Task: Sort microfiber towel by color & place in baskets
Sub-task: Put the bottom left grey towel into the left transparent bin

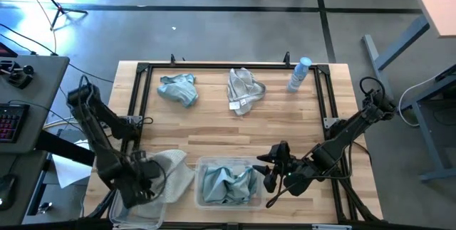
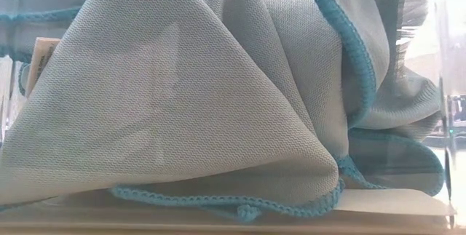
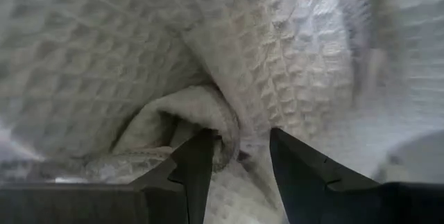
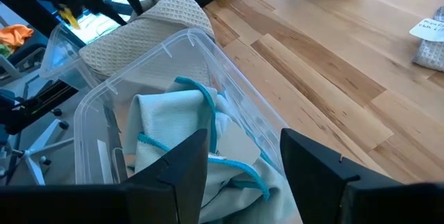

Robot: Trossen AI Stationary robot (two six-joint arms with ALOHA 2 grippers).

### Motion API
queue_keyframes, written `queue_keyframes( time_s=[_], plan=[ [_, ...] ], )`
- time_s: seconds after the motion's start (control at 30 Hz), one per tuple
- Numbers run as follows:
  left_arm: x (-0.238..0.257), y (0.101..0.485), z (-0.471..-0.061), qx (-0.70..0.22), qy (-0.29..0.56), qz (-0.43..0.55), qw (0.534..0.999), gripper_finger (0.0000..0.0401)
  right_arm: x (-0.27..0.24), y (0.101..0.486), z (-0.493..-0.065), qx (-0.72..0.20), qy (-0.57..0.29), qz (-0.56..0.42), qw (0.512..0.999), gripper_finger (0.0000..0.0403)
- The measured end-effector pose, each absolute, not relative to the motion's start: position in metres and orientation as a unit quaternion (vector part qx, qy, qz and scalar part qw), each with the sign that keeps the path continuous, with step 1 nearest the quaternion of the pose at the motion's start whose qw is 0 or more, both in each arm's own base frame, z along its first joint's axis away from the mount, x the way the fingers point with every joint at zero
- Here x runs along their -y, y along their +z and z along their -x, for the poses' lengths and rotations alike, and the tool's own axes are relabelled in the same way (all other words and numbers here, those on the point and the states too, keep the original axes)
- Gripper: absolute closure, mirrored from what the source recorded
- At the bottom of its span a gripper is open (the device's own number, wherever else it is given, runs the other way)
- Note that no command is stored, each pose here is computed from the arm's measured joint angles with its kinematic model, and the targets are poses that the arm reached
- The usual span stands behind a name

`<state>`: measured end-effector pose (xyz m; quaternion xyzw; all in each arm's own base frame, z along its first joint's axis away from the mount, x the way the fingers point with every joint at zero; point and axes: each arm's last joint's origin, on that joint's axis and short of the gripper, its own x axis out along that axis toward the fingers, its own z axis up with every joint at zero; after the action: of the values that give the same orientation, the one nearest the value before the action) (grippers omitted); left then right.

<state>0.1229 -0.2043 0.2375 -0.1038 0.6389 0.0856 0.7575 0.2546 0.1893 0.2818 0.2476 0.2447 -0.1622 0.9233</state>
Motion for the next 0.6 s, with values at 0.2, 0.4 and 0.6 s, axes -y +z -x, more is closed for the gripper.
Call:
queue_keyframes(
  time_s=[0.2,0.4,0.6],
  plan=[
    [0.214,0.198,-0.127,-0.675,0.113,0.02,0.729,0.0268,-0.189,0.281,-0.254,-0.247,-0.164,-0.244,0.923,0.0226],
    [0.216,0.177,-0.126,-0.712,0.151,0.019,0.685,0.0268,-0.188,0.281,-0.254,-0.251,-0.166,-0.24,0.923,0.0226],
    [0.216,0.196,-0.125,-0.71,0.15,0.049,0.686,0.0268,-0.188,0.28,-0.253,-0.252,-0.167,-0.238,0.923,0.0226]
  ],
)
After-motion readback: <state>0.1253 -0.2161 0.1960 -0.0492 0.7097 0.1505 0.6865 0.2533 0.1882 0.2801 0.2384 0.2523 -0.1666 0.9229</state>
